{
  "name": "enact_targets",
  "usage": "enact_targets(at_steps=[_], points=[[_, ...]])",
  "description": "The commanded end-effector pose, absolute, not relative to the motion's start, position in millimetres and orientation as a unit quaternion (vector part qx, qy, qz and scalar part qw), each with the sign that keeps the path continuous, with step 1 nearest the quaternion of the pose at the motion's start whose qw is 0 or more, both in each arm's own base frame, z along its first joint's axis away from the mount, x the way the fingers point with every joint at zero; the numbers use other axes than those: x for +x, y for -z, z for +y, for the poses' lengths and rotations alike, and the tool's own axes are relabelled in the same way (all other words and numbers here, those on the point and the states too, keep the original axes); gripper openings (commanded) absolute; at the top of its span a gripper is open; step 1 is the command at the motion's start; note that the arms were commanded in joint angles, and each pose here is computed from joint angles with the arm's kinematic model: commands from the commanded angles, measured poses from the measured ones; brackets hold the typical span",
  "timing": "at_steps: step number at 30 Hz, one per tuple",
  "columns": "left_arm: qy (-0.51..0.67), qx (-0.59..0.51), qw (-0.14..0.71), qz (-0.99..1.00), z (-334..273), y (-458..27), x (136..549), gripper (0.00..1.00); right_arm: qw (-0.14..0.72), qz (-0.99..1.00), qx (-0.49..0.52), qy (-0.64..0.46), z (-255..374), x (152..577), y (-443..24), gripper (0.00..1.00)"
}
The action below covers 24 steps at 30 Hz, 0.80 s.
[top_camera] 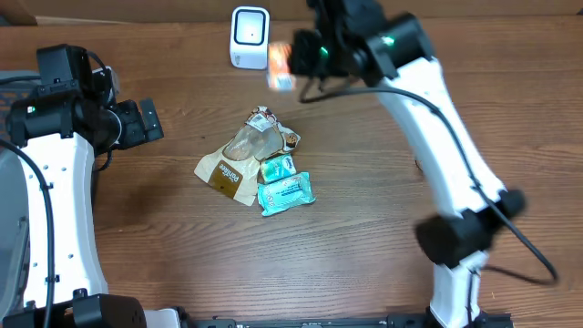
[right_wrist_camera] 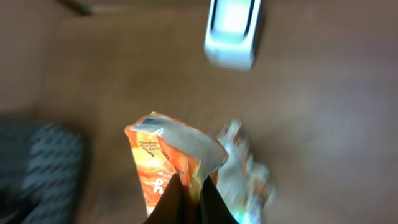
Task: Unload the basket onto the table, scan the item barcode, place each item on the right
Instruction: 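Carry the orange pack to the scanner and hold it under it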
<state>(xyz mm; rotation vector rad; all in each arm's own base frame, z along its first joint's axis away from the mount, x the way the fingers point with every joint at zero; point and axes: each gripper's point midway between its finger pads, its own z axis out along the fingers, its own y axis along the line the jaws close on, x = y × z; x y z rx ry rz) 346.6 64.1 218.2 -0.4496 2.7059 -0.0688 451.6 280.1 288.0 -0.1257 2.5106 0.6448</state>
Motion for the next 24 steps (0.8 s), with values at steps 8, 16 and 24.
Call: enact_targets(at_steps=[8, 16, 24], points=[[0.025, -0.151, 0.204, 0.967, 61, -222, 348, 1.00, 0.476, 0.870, -0.114, 0.061, 279, 575, -241, 0.04], [0.025, -0.151, 0.204, 0.967, 61, -222, 348, 1.00, 0.567, 0.772, -0.237, 0.162, 309, 632, -227, 0.04], [0.025, -0.151, 0.204, 0.967, 61, -222, 348, 1.00, 0.551, 0.687, -0.437, 0.183, 358, 638, -178, 0.04]])
